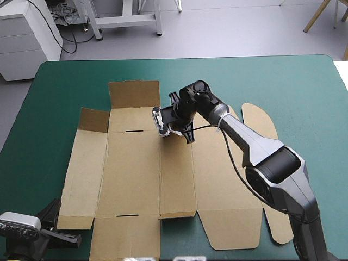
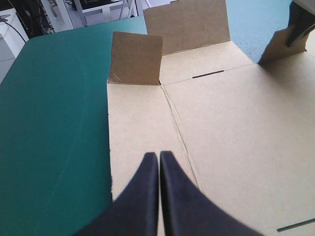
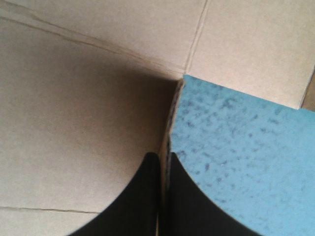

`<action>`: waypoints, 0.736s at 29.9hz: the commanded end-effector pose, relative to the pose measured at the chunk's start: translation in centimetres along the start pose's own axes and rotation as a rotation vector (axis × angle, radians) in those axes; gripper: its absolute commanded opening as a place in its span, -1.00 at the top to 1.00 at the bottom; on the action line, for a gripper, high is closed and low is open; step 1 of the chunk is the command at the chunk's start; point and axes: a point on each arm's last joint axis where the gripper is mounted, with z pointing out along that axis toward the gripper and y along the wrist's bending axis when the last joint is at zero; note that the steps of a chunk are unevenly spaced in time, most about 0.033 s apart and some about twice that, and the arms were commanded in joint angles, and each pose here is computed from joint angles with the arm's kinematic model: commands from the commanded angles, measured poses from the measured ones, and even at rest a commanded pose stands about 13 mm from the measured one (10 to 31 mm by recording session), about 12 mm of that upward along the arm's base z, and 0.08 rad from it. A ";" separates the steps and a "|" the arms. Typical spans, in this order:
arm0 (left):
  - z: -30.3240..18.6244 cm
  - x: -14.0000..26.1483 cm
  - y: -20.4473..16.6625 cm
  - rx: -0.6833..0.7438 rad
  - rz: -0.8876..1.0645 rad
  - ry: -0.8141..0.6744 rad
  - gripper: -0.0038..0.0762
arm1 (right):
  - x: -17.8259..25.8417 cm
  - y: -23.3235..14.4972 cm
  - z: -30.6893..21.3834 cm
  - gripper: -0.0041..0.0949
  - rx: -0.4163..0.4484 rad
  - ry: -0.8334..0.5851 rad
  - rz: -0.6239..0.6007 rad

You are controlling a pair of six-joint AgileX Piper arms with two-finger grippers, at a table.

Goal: Fold the box

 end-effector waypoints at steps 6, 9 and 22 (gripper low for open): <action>-0.2 -1.2 0.1 -0.003 -0.010 -0.082 0.93 | -0.4 -1.3 -2.9 0.30 0.113 -0.045 0.050; -0.2 -1.2 0.1 -0.003 -0.010 -0.082 0.93 | -0.7 -1.6 -4.0 -0.34 0.137 -0.063 0.084; -0.2 -1.2 0.0 0.000 -0.014 -0.082 0.60 | -3.9 -1.9 -15.6 -0.72 0.339 -0.123 0.251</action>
